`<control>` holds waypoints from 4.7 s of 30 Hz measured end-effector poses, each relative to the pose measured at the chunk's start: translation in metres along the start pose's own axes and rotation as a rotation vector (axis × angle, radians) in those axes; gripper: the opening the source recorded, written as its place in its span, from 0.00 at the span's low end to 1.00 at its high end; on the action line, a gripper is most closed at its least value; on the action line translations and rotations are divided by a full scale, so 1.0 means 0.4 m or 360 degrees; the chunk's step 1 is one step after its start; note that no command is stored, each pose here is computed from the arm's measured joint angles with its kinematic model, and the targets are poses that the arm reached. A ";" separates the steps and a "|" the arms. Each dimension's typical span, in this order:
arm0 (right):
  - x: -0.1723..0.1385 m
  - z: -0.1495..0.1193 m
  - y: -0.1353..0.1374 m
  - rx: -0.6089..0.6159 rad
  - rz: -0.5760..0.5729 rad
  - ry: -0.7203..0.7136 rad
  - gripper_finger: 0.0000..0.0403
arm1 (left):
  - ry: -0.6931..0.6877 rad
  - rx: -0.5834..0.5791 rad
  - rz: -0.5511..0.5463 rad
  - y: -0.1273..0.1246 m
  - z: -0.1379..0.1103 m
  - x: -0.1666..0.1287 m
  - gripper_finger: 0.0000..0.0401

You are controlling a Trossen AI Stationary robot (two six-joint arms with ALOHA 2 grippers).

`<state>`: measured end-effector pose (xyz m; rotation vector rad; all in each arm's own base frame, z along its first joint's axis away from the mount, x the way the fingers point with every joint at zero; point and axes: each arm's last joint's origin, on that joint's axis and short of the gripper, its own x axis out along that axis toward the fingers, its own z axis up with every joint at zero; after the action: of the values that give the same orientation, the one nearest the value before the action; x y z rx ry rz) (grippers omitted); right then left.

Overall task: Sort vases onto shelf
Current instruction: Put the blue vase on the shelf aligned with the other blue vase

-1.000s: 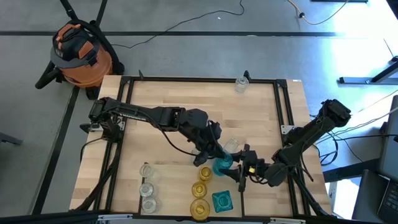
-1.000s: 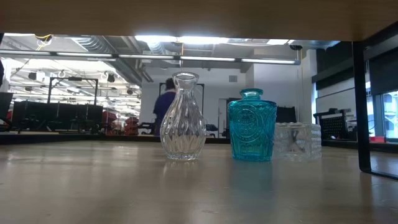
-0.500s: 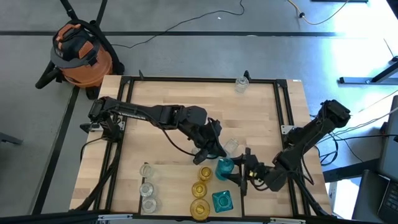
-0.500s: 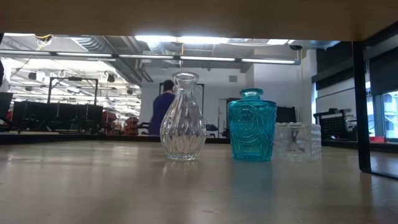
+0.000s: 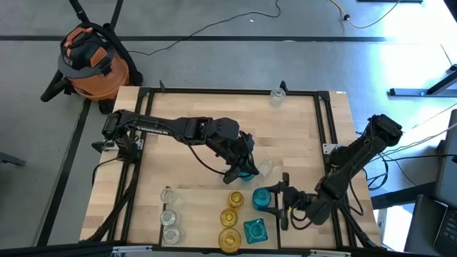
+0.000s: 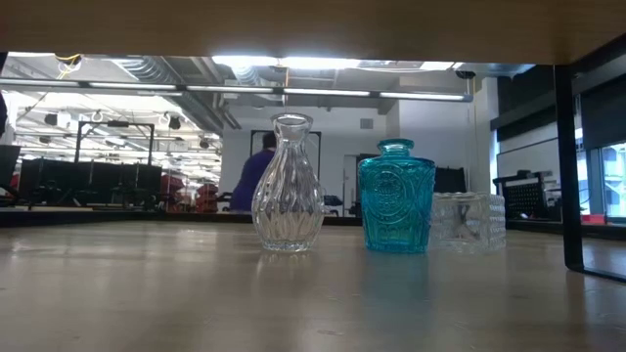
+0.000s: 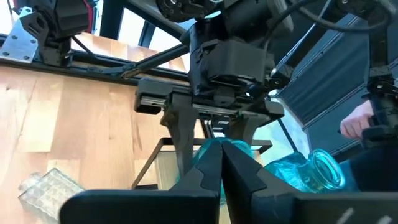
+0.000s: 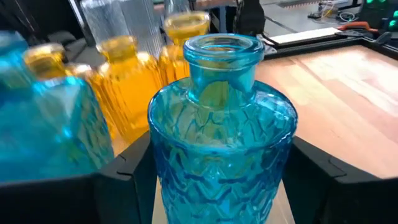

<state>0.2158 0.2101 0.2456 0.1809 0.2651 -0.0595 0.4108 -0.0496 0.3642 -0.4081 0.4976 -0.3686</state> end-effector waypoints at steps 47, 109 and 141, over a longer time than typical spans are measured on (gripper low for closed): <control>0.030 0.052 0.000 -0.0178 0.0096 0.0067 0.71 | -0.0028 -0.0049 0.0044 0.033 0.012 -0.012 0.00; 0.035 0.044 -0.020 -0.0032 0.0138 0.0278 0.71 | -0.0014 -0.0052 0.0006 0.032 0.012 -0.012 0.00; 0.071 0.074 -0.053 0.0327 0.0165 0.0261 0.88 | -0.0024 -0.0097 0.0034 0.025 0.009 -0.008 0.00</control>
<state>0.2488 0.1828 0.2626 0.4047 0.4133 0.0316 0.4123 -0.0385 0.3639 -0.4636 0.4989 -0.3299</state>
